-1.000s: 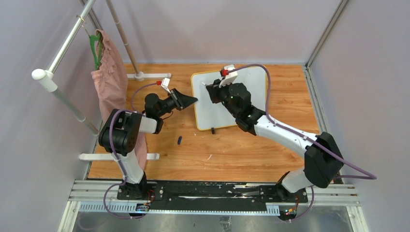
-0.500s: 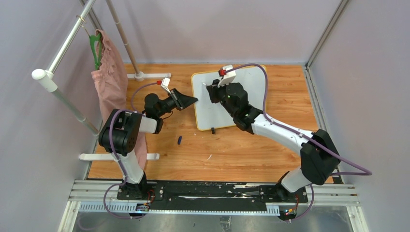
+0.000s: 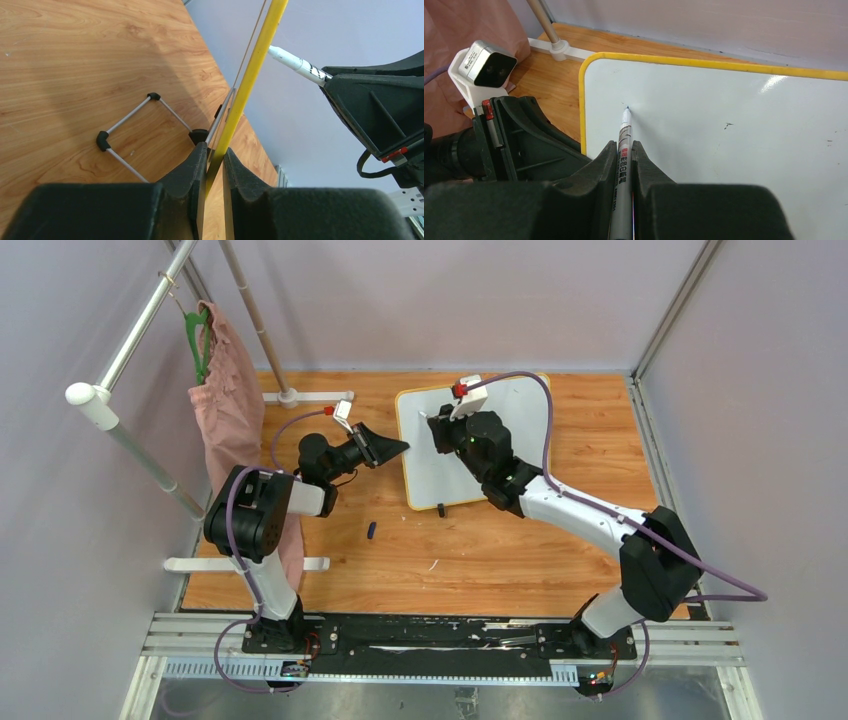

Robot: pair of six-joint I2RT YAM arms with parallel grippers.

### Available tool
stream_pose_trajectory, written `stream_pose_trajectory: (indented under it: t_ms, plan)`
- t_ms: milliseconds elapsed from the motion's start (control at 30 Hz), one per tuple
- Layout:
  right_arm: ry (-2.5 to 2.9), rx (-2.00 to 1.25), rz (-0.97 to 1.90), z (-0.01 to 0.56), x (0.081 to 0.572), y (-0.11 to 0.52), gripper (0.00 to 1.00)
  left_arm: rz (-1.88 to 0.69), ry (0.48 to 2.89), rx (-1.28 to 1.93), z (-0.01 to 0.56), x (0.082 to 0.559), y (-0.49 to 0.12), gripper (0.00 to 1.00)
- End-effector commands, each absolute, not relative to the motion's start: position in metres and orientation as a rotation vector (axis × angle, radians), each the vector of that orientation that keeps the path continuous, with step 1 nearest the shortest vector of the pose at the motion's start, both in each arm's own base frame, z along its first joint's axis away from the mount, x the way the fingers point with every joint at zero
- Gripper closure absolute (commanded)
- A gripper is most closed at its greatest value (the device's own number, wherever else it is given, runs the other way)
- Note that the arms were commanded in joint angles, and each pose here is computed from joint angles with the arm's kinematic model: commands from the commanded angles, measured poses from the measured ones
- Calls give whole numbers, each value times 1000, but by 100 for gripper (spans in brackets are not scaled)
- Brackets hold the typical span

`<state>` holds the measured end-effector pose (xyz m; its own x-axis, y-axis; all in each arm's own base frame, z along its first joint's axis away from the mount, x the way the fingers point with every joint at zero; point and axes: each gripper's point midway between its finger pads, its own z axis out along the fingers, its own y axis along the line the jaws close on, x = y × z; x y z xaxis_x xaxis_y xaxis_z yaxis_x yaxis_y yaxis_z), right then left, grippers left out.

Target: Write a sentence on the whiteboard

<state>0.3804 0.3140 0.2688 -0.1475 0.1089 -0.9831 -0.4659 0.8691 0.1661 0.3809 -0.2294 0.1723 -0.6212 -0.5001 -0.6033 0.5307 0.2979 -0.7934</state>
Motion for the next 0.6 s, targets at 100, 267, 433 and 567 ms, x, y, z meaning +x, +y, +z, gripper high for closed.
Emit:
stream_pose_trajectory:
  t_ms: [100,267,433,567]
  plan:
    - [1659,-271,477,266,384,306,100,-1489,1646,40,180,380,-228,89]
    - [1670,-286,476,261,380,304,100,-1489,1641,42,182,380,-227,89]
    - [1687,-294,476,253,375,301,100,-1492,1641,39,182,380,-227,89]
    - [1696,-296,475,249,371,297,100,-1494,1637,40,183,379,-227,89]
